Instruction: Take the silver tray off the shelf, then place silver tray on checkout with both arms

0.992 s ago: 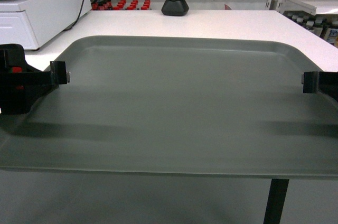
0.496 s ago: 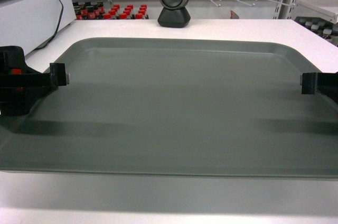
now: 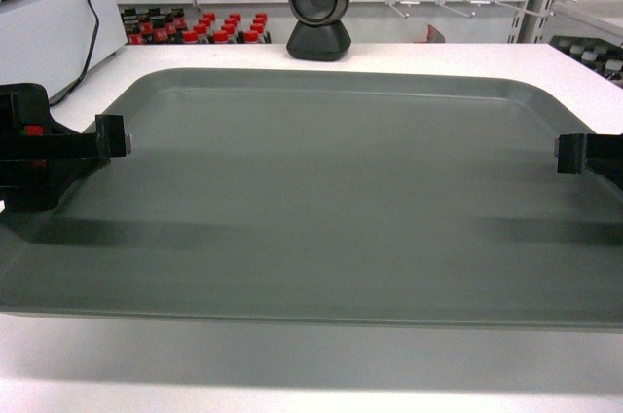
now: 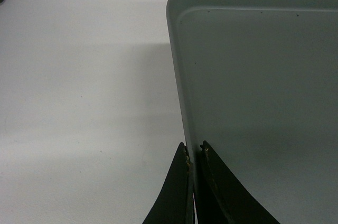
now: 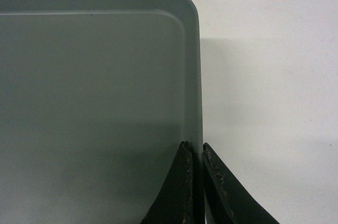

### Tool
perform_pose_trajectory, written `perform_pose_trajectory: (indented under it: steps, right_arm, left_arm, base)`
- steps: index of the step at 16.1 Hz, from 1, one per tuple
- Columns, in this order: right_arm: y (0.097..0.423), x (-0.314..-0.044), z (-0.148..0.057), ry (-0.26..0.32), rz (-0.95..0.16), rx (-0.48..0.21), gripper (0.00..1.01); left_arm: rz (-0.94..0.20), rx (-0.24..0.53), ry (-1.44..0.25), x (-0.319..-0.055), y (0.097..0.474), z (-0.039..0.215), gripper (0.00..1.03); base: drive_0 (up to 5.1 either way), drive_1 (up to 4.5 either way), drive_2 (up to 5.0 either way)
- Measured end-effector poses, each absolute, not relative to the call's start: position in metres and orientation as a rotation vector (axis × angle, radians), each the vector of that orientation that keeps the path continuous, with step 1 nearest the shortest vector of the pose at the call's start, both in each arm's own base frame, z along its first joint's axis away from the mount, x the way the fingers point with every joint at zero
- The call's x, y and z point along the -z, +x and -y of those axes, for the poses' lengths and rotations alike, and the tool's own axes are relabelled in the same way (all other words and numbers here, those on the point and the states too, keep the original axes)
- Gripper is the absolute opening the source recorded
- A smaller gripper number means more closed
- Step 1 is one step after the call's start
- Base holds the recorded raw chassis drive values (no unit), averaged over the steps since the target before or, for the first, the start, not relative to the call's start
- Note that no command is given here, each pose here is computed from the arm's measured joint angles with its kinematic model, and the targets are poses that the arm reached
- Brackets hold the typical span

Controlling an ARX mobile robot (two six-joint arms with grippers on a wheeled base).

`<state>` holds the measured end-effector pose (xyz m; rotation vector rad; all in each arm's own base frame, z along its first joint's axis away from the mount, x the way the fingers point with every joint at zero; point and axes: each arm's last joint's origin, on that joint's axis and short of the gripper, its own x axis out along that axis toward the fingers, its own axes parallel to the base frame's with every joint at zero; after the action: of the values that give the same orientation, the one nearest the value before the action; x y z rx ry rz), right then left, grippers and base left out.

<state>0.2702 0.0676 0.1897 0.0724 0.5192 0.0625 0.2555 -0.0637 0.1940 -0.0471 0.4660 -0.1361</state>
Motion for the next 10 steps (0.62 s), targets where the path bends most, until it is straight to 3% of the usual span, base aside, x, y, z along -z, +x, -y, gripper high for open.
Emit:
perform_pose_trajectory:
  steps: [2,3,4,5,10]
  right_arm:
    - [0.27,-0.19,-0.068,0.072,-0.52,-0.062,0.02]
    - [0.272,-0.19,-0.068,0.092,-0.466,-0.083,0.02]
    - [0.281,-0.18,-0.062,0.159,-0.199,-0.187,0.02]
    - [0.292,-0.188,-0.057,0.149,-0.186,-0.184,0.02]
    - [0.325,-0.167,-0.047,0.086,-0.384,-0.156,0.02]
  left_arm:
    - [-0.466,0.136,-0.047,-0.194,0.256,0.064,0.03]
    - [-0.341,0.034,0.012,-0.194,0.257,0.073,0.03]
    - [-0.205,-0.189,0.113,-0.208,0.265,0.088,0.03]
    - [-0.235,-0.188,0.124,-0.207,0.278,0.094,0.04]
    - [-0.38,-0.158,0.108,-0.189,0.299,0.108,0.04]
  base:
    - [0.0,0.0,0.0]
    - [0.0,0.0,0.0]
    - [0.0,0.0,0.0]
    - [0.0,0.0,0.0]
    - [0.0,0.0,0.0]
